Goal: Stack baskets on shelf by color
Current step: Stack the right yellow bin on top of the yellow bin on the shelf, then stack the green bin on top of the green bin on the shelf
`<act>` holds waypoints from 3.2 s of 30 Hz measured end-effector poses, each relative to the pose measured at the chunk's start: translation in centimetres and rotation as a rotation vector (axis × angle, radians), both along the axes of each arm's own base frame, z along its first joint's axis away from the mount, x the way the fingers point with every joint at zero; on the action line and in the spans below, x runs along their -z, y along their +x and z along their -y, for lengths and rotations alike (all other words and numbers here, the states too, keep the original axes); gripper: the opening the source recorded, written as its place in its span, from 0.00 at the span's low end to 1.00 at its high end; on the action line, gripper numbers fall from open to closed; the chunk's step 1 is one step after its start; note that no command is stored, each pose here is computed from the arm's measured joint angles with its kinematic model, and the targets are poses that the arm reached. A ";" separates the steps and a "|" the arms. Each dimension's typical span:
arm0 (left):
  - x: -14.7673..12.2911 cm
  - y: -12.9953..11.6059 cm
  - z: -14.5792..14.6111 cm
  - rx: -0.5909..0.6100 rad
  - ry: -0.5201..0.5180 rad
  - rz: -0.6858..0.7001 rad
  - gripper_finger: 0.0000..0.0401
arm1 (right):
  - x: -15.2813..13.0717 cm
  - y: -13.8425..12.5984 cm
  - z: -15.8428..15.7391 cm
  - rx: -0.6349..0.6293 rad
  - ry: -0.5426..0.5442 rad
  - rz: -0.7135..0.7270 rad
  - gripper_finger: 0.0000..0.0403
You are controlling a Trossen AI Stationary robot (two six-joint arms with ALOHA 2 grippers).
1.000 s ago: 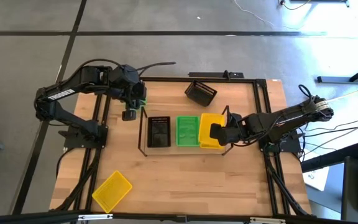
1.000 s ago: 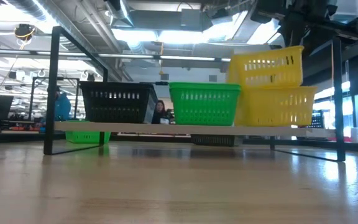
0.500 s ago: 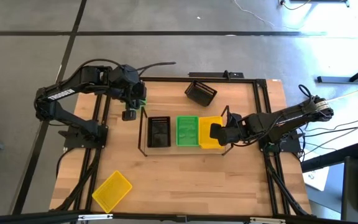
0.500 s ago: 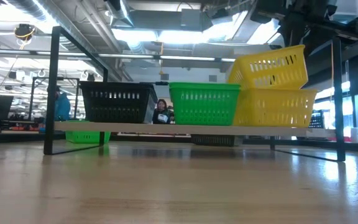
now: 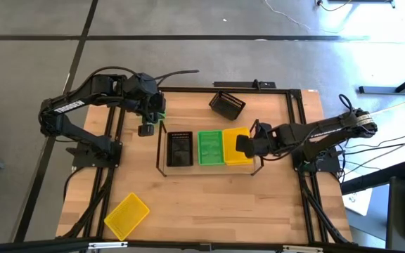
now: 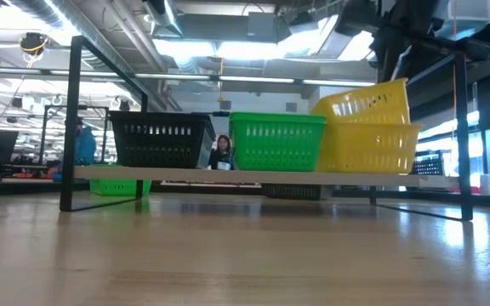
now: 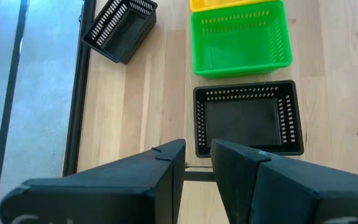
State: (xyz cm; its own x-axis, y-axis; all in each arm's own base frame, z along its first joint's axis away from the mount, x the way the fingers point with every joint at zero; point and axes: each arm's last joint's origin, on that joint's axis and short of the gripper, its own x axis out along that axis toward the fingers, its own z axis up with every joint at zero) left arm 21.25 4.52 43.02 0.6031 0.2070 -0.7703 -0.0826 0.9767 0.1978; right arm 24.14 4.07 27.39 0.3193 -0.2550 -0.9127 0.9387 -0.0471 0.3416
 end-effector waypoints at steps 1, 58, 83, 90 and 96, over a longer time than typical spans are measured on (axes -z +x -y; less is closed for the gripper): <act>0.0 0.0 0.0 0.000 0.000 0.000 0.17 | 0.0 0.0 0.1 0.004 0.000 0.000 0.12; 4.9 -3.6 -0.6 -1.005 -0.546 -0.128 0.17 | -16.5 -6.3 5.1 -0.540 -0.866 -0.042 0.12; 9.3 -6.5 6.3 -0.998 -0.897 -0.465 0.17 | -18.6 -10.5 5.1 -0.794 -0.938 0.029 0.12; 8.4 -8.4 7.9 -1.050 -0.961 -0.434 0.17 | -18.6 -10.5 5.0 -0.800 -0.924 0.049 0.12; 8.3 -8.8 7.4 -1.200 -0.819 -0.175 0.17 | -19.0 -10.2 5.0 -0.777 -0.942 0.094 0.12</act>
State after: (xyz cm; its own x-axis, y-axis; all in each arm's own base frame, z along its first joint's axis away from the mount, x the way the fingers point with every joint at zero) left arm 12.46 -2.86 34.69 0.2759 -0.0152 -0.9611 -0.9443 0.1821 -0.2740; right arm 13.95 -0.94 46.37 0.7357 -0.5155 -0.4394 0.5767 0.8169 0.0072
